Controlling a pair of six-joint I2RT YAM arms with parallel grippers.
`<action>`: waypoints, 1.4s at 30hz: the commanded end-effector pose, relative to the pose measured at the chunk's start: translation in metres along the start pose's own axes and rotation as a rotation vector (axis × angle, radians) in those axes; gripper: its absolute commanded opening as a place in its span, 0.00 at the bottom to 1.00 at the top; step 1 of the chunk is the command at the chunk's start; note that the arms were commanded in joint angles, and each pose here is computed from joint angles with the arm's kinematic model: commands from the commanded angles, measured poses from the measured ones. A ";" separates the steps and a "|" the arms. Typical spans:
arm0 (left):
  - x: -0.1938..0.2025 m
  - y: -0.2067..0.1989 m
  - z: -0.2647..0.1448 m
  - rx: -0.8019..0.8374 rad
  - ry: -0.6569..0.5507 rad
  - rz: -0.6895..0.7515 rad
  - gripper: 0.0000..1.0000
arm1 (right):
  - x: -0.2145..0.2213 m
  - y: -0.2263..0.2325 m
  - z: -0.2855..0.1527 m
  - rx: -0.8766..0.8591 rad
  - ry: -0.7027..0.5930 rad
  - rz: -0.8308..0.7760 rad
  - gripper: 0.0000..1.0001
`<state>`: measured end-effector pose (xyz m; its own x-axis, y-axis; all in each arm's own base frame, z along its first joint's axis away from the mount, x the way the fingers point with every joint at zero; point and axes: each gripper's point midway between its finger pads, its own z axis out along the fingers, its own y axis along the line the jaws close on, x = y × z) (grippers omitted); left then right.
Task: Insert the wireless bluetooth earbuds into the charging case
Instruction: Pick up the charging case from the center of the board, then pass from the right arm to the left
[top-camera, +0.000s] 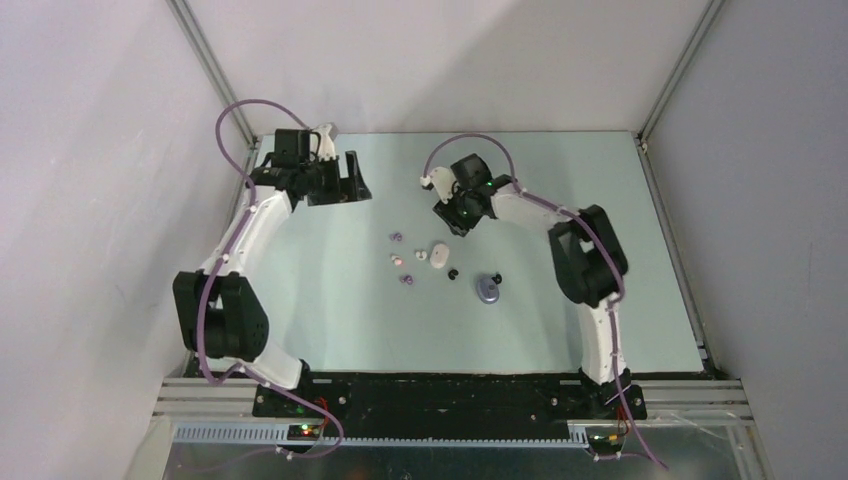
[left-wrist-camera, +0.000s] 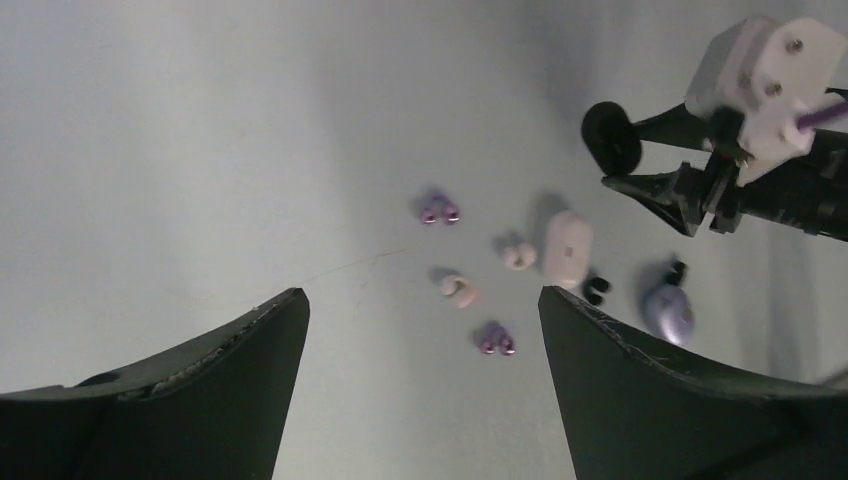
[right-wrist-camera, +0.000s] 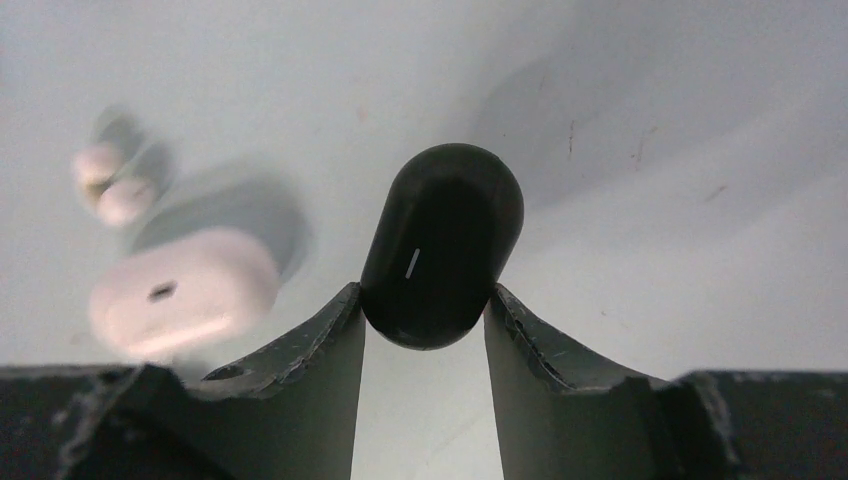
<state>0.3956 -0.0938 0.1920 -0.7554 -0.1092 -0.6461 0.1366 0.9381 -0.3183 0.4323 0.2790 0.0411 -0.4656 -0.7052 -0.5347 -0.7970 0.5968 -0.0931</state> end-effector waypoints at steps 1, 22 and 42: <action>-0.023 -0.058 0.000 0.341 -0.047 0.108 0.91 | -0.081 -0.010 -0.078 0.097 -0.410 -0.320 0.29; -0.046 -0.157 0.001 0.804 -0.104 0.185 0.66 | -0.179 0.019 -0.169 0.255 -0.842 -0.671 0.25; -0.048 -0.162 0.008 0.785 -0.108 0.195 0.51 | -0.181 0.034 -0.177 0.217 -0.871 -0.747 0.24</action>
<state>0.4090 -0.2377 0.2513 -0.6632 -0.0398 -0.7474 0.6535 0.4558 -0.6042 0.4339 0.3554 0.2481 0.4977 -0.5104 -0.7013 -0.6874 0.2610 -0.6778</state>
